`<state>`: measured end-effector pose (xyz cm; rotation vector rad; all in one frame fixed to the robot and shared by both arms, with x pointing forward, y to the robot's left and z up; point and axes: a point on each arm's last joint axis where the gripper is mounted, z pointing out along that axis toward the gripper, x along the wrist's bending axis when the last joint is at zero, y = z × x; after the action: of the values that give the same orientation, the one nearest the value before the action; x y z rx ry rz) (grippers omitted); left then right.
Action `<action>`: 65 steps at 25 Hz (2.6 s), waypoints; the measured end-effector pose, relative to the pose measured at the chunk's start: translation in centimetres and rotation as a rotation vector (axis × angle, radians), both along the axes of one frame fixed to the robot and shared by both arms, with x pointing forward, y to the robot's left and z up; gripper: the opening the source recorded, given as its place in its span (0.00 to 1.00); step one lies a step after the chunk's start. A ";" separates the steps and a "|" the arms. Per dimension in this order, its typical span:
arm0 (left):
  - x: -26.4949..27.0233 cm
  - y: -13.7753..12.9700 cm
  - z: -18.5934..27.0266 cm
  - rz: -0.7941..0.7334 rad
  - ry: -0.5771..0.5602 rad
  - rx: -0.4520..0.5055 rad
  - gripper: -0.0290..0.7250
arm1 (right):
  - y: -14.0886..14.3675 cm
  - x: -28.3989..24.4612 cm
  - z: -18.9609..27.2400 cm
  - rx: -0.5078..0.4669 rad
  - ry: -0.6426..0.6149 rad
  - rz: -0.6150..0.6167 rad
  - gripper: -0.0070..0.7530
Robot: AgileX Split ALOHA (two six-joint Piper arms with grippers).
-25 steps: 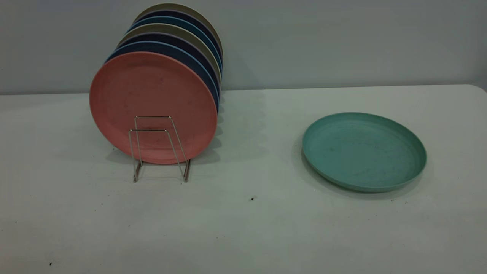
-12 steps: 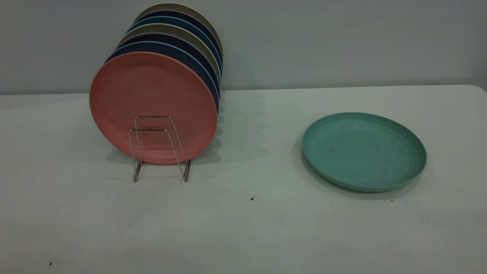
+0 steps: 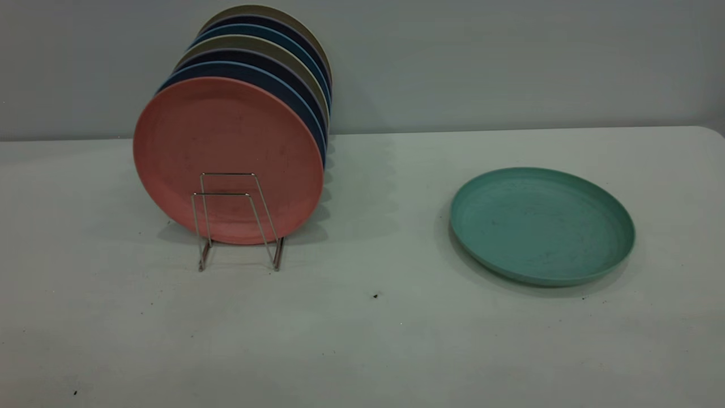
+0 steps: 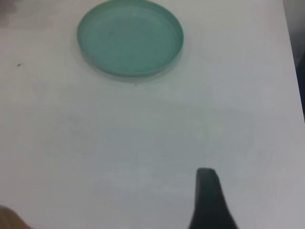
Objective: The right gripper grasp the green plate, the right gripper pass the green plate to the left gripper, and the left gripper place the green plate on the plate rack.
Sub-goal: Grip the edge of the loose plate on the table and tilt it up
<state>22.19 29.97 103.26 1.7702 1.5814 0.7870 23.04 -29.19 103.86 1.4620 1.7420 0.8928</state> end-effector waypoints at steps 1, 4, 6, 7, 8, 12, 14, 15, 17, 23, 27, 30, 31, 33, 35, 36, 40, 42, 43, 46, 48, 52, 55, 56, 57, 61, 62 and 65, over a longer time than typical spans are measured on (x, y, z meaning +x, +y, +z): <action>0.0 0.0 0.0 0.000 0.000 0.000 0.62 | 0.0 0.0 0.0 0.000 0.000 0.000 0.67; 0.0 0.0 0.0 0.000 0.000 0.000 0.62 | 0.0 0.0 0.0 0.000 0.000 0.000 0.67; 0.0 0.0 0.0 0.000 0.000 0.000 0.62 | 0.0 0.0 0.0 0.000 0.000 0.000 0.67; 0.0 0.0 0.0 0.000 0.000 0.000 0.62 | 0.0 0.0 0.0 0.000 0.000 0.000 0.67; 0.0 0.0 0.0 0.000 0.000 0.000 0.62 | 0.0 0.0 0.0 0.000 0.000 0.000 0.67; 0.3 -0.2 1.1 -0.014 -0.099 -0.025 0.62 | 0.0 0.0 0.4 -0.010 -0.026 0.001 0.65; 0.9 -0.4 1.5 -0.024 -0.115 -0.046 0.62 | -0.1 0.6 1.2 -0.026 -0.074 0.008 0.64; 1.4 -0.5 1.6 -0.028 -0.099 -0.055 0.62 | 0.0 1.2 1.6 -0.030 -0.098 0.012 0.64; 2.7 -0.7 2.0 -0.032 -0.082 -0.075 0.62 | 0.1 2.7 2.4 -0.019 -0.125 0.019 0.64; 8.2 -1.5 2.8 -0.045 -0.037 -0.140 0.62 | 1.3 9.9 2.4 0.099 0.011 0.102 0.64; 11.7 -2.1 2.2 -0.076 0.020 -0.171 0.62 | 2.2 14.7 0.9 0.197 0.119 0.163 0.64; 13.8 -2.5 1.5 -0.104 0.056 -0.195 0.62 | 2.8 18.2 -0.2 0.280 0.184 0.188 0.64; 14.3 -2.6 1.3 -0.110 0.063 -0.200 0.62 | 2.8 19.4 -0.5 0.293 0.193 0.184 0.64; 15.4 -2.9 0.9 -0.127 0.096 -0.212 0.62 | 2.9 22.0 -1.8 0.319 0.232 0.171 0.64; 16.3 -3.1 0.7 -0.139 0.119 -0.224 0.62 | 2.9 24.7 -3.1 0.332 0.265 0.155 0.64; 16.9 -3.2 0.7 -0.144 0.128 -0.235 0.62 | 2.9 26.1 -3.9 0.339 0.289 0.148 0.64; 18.4 -3.6 0.7 -0.157 0.148 -0.273 0.62 | 2.8 30.5 -7.6 0.343 0.377 0.131 0.64; 18.7 -3.7 0.7 -0.158 0.150 -0.290 0.62 | 2.7 32.3 -9.2 0.332 0.405 0.118 0.64; 18.7 -3.8 0.7 -0.157 0.151 -0.297 0.62 | 2.5 33.1 -10.2 0.331 0.424 0.107 0.64; 18.8 -3.8 0.7 -0.155 0.150 -0.305 0.62 | 1.1 35.1 -12.9 0.343 0.480 0.070 0.64; 18.7 -3.8 0.7 -0.158 0.154 -0.307 0.62 | -0.3 36.2 -15.0 0.362 0.523 0.051 0.64; 18.7 -3.9 0.7 -0.161 0.159 -0.308 0.62 | -2.6 38.0 -18.0 0.404 0.572 0.023 0.64; 18.7 -3.9 0.7 -0.162 0.160 -0.308 0.62 | -3.4 39.1 -19.4 0.415 0.583 0.020 0.64; 18.7 -3.9 0.7 -0.162 0.160 -0.308 0.62 | -3.5 39.5 -19.7 0.413 0.581 0.024 0.64; 18.7 -3.9 0.7 -0.162 0.160 -0.308 0.62 | -3.6 39.9 -20.1 0.409 0.583 0.027 0.64; 18.7 -3.9 0.7 -0.163 0.161 -0.308 0.62 | -3.8 41.2 -21.6 0.406 0.591 0.031 0.64; 18.7 -3.9 0.7 -0.163 0.161 -0.308 0.62 | -3.9 41.4 -22.0 0.408 0.595 0.029 0.64; 18.7 -3.9 0.7 -0.163 0.161 -0.308 0.62 | -4.0 42.1 -22.8 0.404 0.593 0.024 0.64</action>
<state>40.87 26.10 103.94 1.7392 1.5411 0.3102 65.12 -33.22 81.03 2.1407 2.0756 0.9194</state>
